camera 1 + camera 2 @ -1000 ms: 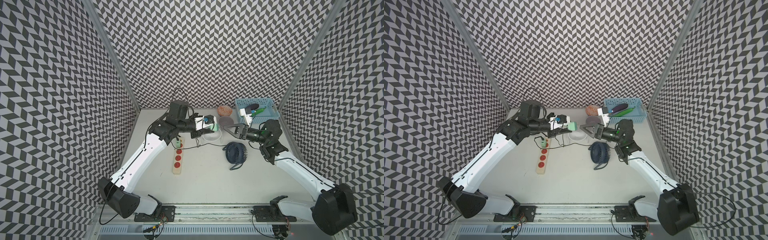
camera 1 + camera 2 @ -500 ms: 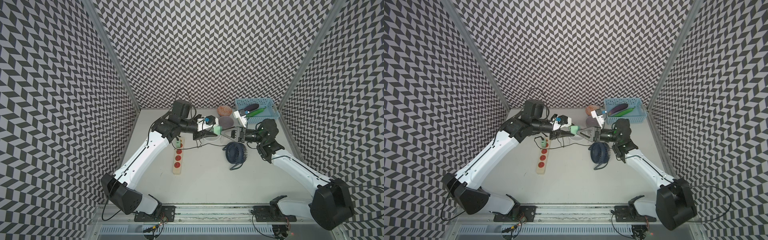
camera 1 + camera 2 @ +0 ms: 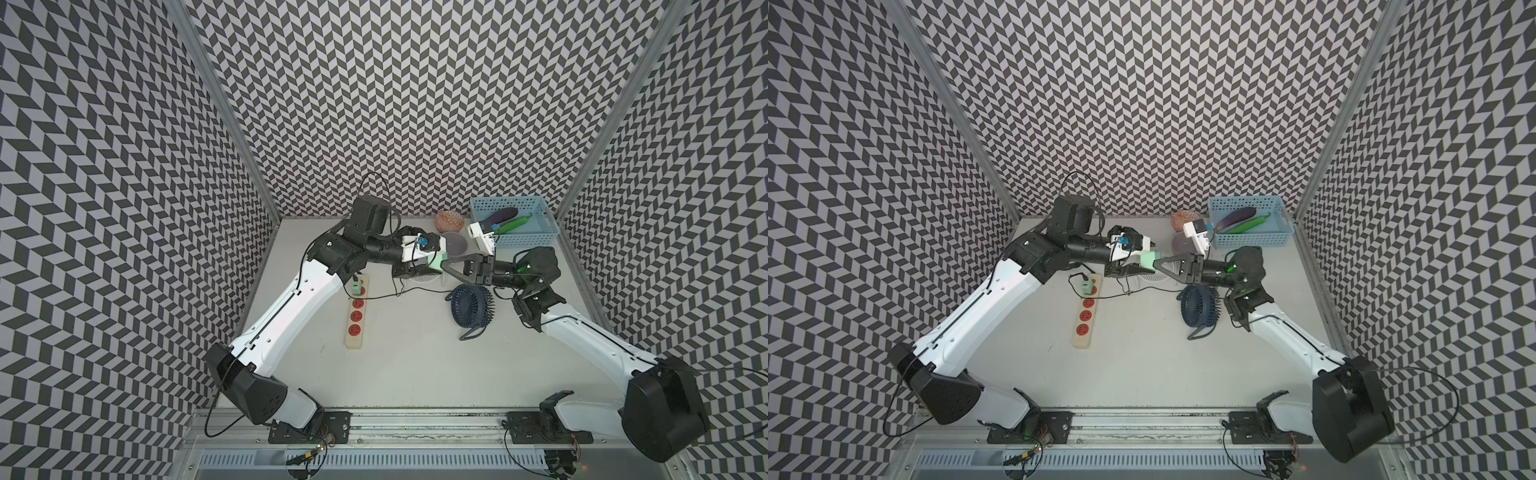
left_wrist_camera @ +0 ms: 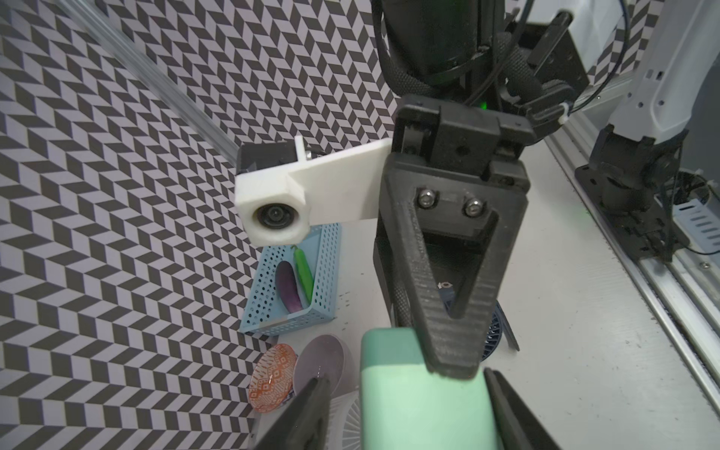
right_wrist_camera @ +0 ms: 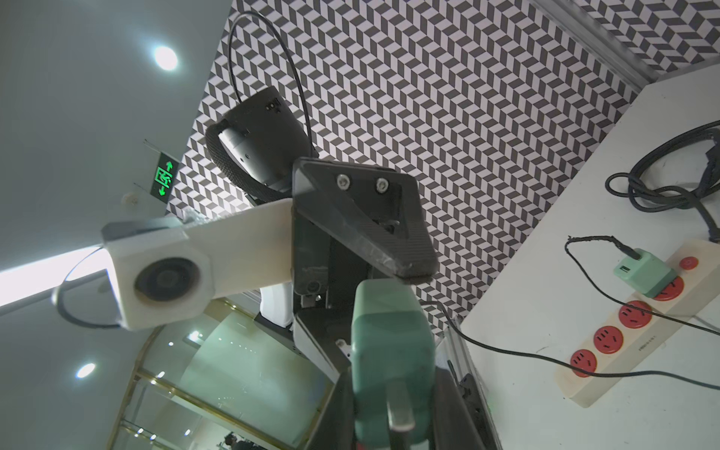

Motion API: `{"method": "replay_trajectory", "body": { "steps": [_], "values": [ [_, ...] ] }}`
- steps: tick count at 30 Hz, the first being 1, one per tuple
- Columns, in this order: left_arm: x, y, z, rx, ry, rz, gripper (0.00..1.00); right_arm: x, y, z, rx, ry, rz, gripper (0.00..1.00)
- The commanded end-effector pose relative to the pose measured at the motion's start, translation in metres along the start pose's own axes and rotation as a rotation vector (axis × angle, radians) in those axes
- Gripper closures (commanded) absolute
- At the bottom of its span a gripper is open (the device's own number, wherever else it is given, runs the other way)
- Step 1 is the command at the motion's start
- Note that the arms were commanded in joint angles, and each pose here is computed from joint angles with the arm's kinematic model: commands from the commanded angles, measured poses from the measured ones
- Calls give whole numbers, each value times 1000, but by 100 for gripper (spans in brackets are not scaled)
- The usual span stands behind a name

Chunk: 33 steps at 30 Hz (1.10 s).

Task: Plug the desk fan into the power strip
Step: Pick up the plug from the center of the board.

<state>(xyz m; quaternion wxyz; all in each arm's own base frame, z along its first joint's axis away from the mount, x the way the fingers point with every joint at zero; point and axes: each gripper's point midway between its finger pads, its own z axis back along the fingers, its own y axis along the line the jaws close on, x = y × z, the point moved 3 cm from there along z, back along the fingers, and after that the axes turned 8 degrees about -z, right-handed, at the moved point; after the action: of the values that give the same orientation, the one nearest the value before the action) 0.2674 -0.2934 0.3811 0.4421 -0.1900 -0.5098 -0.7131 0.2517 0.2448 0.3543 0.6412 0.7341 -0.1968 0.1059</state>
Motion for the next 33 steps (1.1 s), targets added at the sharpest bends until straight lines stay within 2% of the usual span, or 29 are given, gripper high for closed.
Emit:
{"method": "replay_trajectory", "body": {
  "steps": [1,6,11,18,21,28,33],
  "values": [
    [11,13,4,49,-4,-51,30,-1,33,5,120,-52,-3,100],
    [13,11,4,30,-6,-89,28,1,38,9,181,-91,-84,100],
    [24,16,10,40,-13,-111,32,0,36,10,198,-87,-161,100],
    [32,20,11,32,-45,-109,42,-8,39,22,394,-74,-255,100],
    [33,18,8,13,-65,-111,44,-13,37,23,455,-51,-280,100],
    [30,14,1,-8,-51,-107,42,-13,34,16,415,-40,-256,100],
    [24,16,2,17,-2,-112,39,-13,39,18,448,-43,-253,100]
  ]
}}
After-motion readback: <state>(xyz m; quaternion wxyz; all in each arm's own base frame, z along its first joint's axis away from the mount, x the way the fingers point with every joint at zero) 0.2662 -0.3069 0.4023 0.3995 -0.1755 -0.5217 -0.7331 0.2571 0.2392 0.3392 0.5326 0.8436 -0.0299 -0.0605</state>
